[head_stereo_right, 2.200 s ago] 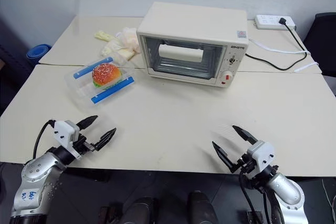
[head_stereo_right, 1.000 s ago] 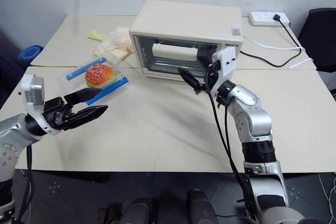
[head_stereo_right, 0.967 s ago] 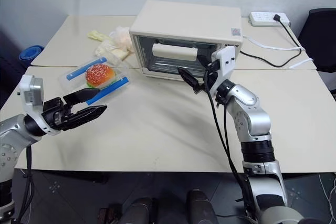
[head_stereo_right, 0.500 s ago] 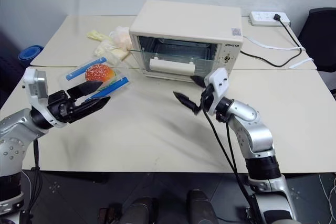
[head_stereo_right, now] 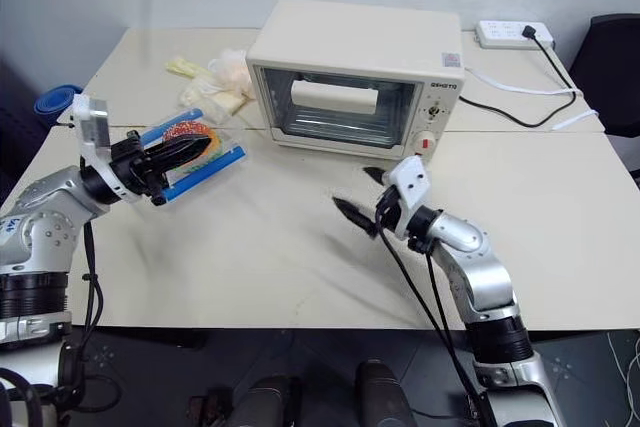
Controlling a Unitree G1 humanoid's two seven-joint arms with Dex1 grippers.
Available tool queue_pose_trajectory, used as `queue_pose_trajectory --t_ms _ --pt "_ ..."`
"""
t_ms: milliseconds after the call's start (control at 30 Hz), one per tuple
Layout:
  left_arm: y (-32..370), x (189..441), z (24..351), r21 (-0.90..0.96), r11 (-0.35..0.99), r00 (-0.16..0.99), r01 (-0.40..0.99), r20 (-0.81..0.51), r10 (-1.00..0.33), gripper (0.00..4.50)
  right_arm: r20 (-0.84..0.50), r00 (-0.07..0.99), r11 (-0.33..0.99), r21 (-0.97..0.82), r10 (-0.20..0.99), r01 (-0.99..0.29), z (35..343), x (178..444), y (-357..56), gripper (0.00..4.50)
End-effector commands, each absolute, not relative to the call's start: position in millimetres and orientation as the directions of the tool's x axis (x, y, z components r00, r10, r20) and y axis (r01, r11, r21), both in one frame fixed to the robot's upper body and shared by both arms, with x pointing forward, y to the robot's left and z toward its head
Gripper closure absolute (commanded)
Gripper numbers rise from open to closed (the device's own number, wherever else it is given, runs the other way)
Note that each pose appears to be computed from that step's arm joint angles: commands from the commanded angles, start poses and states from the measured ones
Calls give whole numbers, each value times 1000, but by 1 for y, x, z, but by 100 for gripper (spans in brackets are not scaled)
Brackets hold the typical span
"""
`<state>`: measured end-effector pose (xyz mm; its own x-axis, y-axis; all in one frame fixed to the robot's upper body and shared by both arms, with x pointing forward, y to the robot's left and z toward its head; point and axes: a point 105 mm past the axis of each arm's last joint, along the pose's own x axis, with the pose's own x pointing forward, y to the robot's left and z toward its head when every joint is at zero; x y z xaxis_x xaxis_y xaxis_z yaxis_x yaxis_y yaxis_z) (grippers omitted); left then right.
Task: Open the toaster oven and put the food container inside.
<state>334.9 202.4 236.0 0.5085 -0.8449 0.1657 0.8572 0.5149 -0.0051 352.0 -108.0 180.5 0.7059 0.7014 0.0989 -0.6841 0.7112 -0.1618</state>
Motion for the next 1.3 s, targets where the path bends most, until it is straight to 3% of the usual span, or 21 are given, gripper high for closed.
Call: queue_pose_trajectory --t_ms 33,400,633,800,933,1133,1300 --pt "205 329 245 60 525 504 849 203 -839 346 213 732 762 -151 647 -629 213 361 -119 0" --pt "195 316 230 15 516 505 856 183 -843 13 271 673 724 -186 688 -664 239 373 -102 0" --pt "194 309 223 -15 488 484 873 157 -861 13 299 657 719 -206 692 -663 247 376 -100 0" --pt "191 310 223 -24 482 479 876 169 -861 13 257 563 618 -275 785 -737 237 357 -89 0" --pt "192 309 225 -34 480 478 876 182 -859 103 182 516 546 -329 837 -770 217 340 -92 0" --pt "201 315 243 -42 500 493 865 252 -833 290 112 518 522 -341 848 -781 193 330 -96 0" --pt "212 338 267 -18 556 529 831 334 -780 448 116 540 544 -338 834 -768 189 334 -96 0"
